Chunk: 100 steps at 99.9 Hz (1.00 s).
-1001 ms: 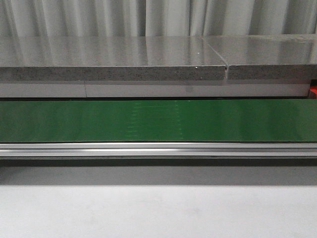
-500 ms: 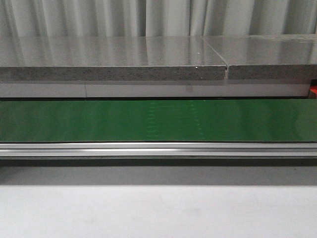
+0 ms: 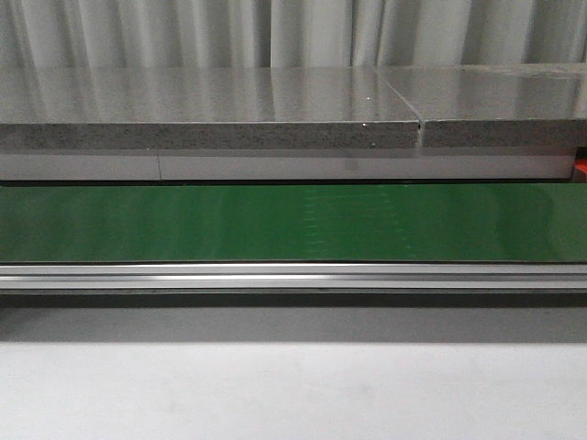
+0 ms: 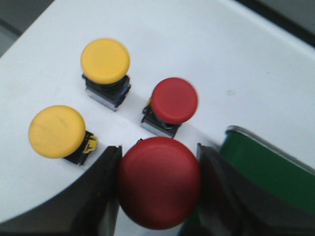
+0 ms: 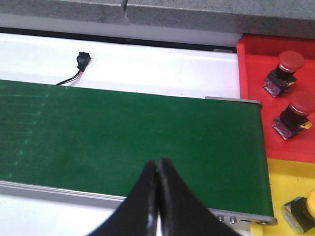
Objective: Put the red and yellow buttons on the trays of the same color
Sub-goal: 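Close the left gripper on a red push-button's cap and lift it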
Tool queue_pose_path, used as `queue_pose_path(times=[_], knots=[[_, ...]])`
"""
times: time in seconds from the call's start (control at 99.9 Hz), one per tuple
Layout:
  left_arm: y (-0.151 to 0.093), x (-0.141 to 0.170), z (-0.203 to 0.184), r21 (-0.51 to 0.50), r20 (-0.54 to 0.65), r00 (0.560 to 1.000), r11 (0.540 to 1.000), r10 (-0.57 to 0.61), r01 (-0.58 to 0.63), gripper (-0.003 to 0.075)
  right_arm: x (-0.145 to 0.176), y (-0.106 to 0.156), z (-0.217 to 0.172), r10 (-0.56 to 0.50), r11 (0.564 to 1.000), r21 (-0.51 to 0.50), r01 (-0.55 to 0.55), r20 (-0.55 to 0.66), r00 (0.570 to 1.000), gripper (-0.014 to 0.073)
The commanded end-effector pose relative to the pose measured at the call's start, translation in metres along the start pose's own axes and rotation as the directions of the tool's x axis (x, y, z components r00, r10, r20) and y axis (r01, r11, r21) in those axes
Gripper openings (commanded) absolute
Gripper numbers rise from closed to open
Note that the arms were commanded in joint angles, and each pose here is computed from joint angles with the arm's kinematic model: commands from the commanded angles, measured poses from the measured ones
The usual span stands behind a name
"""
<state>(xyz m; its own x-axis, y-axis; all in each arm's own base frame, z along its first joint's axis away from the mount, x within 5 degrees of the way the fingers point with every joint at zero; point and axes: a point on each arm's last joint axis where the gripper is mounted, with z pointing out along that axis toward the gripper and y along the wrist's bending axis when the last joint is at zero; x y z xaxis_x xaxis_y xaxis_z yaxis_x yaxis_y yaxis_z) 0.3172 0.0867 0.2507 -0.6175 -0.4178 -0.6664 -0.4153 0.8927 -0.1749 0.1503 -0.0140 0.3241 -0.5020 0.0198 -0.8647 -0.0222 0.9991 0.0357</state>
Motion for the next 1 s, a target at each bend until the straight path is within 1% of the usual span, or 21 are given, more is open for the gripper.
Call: queue_pose_path(times=[0.0, 0.15, 0.27, 0.4, 0.54, 0.791, 0.841, 0.911, 0.961, 0.981, 0.991], knots=[[-0.018, -0.019, -0.040, 0.062, 0.142, 0.990, 0.998, 0.022, -0.031, -0.0019, -0.012, -0.001, -0.006, 0.000, 1.000, 0.018, -0.001, 0.083, 0.997, -0.0068], [-0.037, -0.014, -0.065, 0.105, 0.152, 0.983, 0.987, 0.104, -0.121, -0.0019, -0.012, -0.001, -0.006, 0.000, 1.000, 0.018, -0.001, 0.083, 0.997, -0.0068], [-0.048, -0.006, -0.067, 0.126, 0.110, 0.982, 0.978, 0.151, -0.164, -0.0019, -0.012, -0.001, -0.006, 0.000, 1.000, 0.018, -0.001, 0.083, 0.997, -0.0068], [-0.054, -0.001, -0.063, 0.134, 0.081, 0.980, 0.973, 0.180, -0.190, -0.0019, -0.012, -0.001, -0.006, 0.000, 1.000, 0.018, -0.001, 0.083, 0.997, -0.0068], [-0.054, 0.000, -0.055, 0.128, 0.060, 0.981, 0.973, 0.185, -0.191, -0.0019, -0.012, -0.001, -0.006, 0.000, 1.000, 0.018, -0.001, 0.083, 0.997, -0.0068], [-0.054, 0.009, -0.032, 0.114, -0.025, 0.979, 0.973, 0.203, -0.199, -0.0011, -0.012, -0.001, -0.006, 0.000, 1.000, 0.018, -0.001, 0.083, 0.997, -0.0068], [-0.054, 0.009, -0.032, 0.118, -0.029, 0.976, 0.970, 0.216, -0.211, 0.0020, -0.012, -0.001, -0.006, 0.000, 1.000, 0.018, -0.001, 0.083, 0.997, -0.0068], [-0.054, 0.010, -0.032, 0.124, -0.031, 0.975, 0.969, 0.220, -0.214, 0.0111, -0.012, -0.001, -0.006, 0.000, 1.000, 0.018, -0.001, 0.083, 0.997, -0.0068], [-0.055, 0.010, -0.032, 0.133, -0.032, 0.975, 0.968, 0.218, -0.212, 0.0213, -0.012, -0.001, -0.006, 0.000, 1.000, 0.018, -0.001, 0.083, 0.997, -0.0068], [-0.056, 0.010, -0.032, 0.137, -0.032, 0.975, 0.967, 0.221, -0.215, 0.0242, -0.012, -0.001, -0.006, 0.000, 1.000, 0.018, -0.001, 0.083, 0.997, -0.0068], [-0.056, 0.010, -0.032, 0.138, -0.032, 0.974, 0.967, 0.222, -0.216, 0.0272, -0.012, -0.001, -0.006, 0.000, 1.000, 0.018, -0.001, 0.083, 0.997, -0.0068]])
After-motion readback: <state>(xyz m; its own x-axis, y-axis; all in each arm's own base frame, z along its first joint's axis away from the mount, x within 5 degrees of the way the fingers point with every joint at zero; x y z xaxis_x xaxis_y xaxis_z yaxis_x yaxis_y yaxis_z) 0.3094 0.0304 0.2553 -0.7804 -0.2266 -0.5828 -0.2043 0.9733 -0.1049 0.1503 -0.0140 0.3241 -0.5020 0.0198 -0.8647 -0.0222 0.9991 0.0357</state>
